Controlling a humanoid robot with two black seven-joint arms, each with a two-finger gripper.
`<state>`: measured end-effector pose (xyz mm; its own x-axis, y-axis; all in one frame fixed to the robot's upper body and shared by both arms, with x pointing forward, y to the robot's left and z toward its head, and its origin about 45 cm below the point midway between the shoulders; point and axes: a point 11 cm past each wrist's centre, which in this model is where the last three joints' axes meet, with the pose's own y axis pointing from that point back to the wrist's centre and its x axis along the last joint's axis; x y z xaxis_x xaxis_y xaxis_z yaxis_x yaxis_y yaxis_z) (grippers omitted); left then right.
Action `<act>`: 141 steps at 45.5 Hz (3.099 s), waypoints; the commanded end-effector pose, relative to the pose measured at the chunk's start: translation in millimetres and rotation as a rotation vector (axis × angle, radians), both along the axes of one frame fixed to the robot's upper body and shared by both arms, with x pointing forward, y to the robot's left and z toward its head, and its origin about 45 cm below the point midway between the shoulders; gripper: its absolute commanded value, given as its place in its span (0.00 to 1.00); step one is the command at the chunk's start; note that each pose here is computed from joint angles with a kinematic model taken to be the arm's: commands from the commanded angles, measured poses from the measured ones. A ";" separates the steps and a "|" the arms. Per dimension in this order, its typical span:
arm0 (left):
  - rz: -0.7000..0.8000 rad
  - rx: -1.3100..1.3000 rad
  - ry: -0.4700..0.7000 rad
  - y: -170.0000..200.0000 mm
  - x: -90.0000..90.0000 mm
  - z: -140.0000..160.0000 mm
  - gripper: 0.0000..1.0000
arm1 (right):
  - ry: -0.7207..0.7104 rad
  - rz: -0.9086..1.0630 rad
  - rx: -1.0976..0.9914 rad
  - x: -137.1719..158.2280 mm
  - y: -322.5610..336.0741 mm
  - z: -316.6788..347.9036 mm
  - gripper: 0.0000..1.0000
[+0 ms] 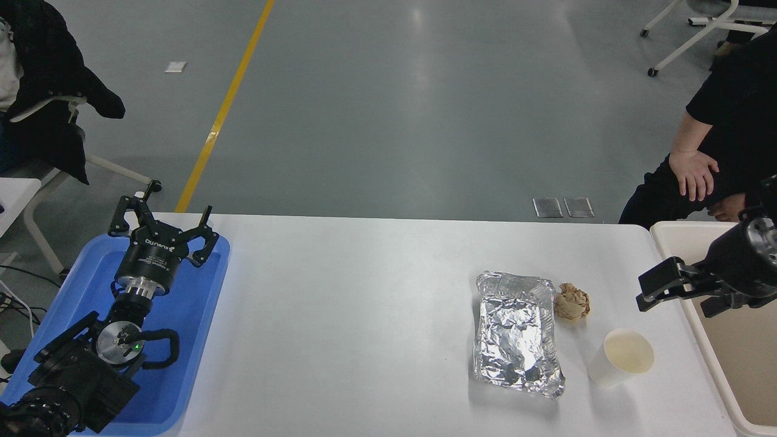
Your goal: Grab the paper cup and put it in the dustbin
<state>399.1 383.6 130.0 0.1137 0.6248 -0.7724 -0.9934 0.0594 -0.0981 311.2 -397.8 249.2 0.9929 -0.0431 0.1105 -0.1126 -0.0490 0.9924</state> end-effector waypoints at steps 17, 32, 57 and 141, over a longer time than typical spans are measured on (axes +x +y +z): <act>0.000 0.000 0.001 0.1 -0.5 -0.5 1.00 | -0.047 -0.030 -0.055 -16.4 -44.6 -90.3 0.96; 0.000 0.000 0.000 -0.1 0.1 0.1 1.00 | -0.048 -0.051 -0.037 -20.8 -46.6 -112.1 0.94; 0.000 0.000 0.000 0.0 0.1 0.1 1.00 | -0.068 -0.049 -0.019 -22.8 -40.6 -139.0 0.40; 0.000 0.000 0.000 0.0 0.1 0.1 1.00 | -0.389 -0.072 -0.036 68.4 -59.0 182.3 0.00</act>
<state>399.2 383.4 130.1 0.1142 0.6247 -0.7724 -0.9933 0.0598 -0.0985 384.3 -457.0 414.1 0.8738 -0.0996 0.4760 -0.4775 0.0104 0.8786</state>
